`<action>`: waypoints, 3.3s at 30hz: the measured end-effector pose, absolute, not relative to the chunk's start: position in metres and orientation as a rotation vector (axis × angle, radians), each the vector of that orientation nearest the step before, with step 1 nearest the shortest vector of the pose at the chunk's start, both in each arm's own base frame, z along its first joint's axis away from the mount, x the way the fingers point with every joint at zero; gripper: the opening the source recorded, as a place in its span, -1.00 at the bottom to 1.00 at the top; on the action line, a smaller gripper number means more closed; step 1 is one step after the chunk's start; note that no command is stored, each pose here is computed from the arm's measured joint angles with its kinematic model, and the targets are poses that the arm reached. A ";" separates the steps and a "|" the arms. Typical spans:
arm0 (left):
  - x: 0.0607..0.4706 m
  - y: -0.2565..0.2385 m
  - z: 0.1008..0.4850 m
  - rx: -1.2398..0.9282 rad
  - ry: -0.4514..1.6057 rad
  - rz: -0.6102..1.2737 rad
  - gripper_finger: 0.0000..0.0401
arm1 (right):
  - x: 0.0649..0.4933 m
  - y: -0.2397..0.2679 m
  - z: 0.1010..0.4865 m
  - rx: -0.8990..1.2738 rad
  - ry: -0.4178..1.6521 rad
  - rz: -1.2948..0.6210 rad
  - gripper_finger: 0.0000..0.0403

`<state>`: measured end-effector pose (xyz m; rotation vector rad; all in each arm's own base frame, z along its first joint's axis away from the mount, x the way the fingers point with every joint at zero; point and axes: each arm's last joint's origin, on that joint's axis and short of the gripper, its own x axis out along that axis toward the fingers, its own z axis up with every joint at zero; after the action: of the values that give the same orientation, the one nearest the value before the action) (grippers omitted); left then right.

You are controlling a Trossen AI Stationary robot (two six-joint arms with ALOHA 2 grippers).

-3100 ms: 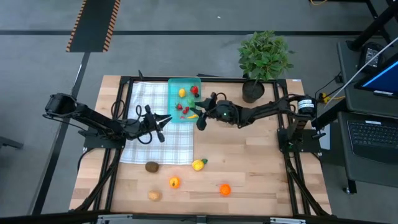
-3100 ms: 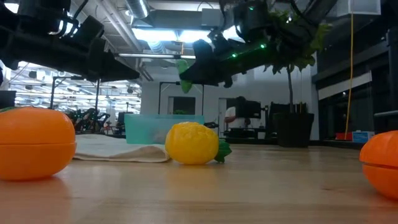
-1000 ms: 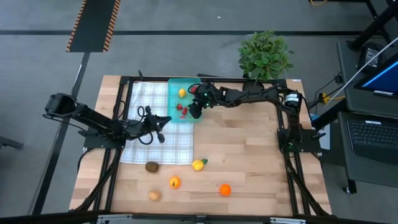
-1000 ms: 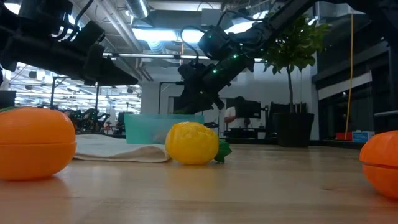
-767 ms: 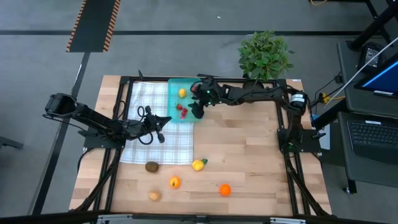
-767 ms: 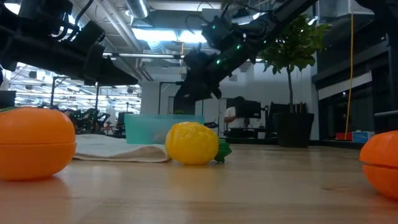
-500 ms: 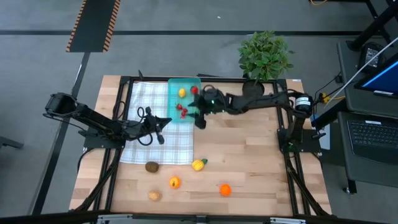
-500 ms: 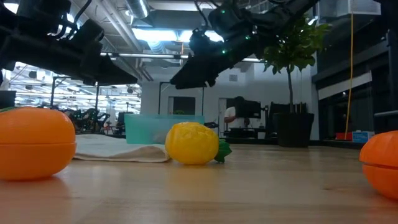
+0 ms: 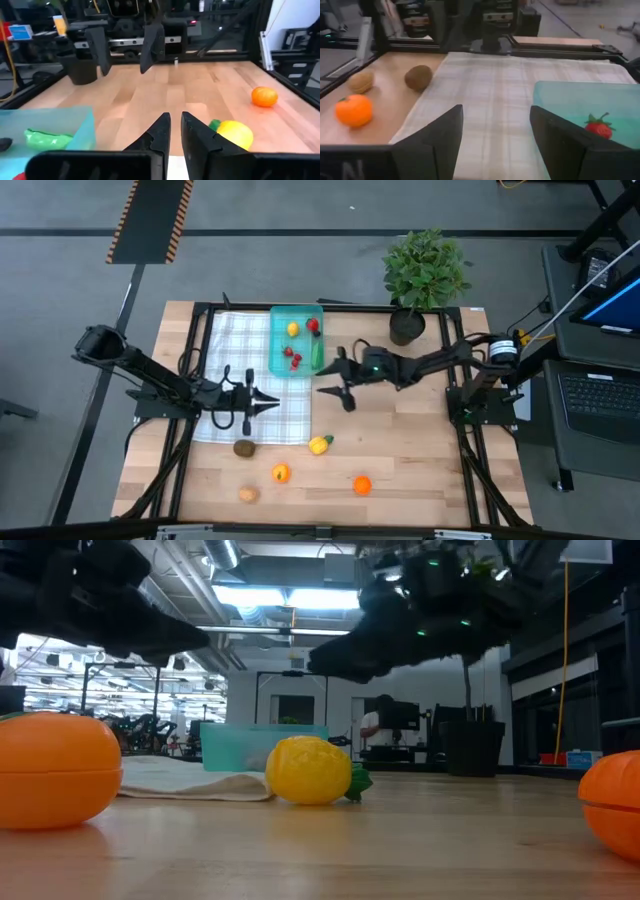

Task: Pick and placing Produce into tupperware
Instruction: Put the brown kiwi into the blue bin

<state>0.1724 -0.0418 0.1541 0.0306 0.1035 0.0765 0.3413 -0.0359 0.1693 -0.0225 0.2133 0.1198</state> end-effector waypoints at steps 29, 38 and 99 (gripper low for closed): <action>0.169 -0.073 0.165 -0.022 0.060 -0.105 -0.86 | 0.273 -0.005 0.153 -0.056 0.031 0.195 0.15; 0.186 -0.101 0.189 0.042 0.516 -0.028 -0.97 | 0.273 -0.005 0.155 -0.042 0.009 0.194 0.15; 0.181 -0.199 0.219 -0.062 1.166 0.253 0.04 | 0.274 0.017 0.155 -0.001 0.015 0.148 0.15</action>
<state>0.1806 -0.1991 0.2190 -0.0620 1.1664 0.2533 0.2738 0.0170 0.1553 -0.0006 0.0153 0.1483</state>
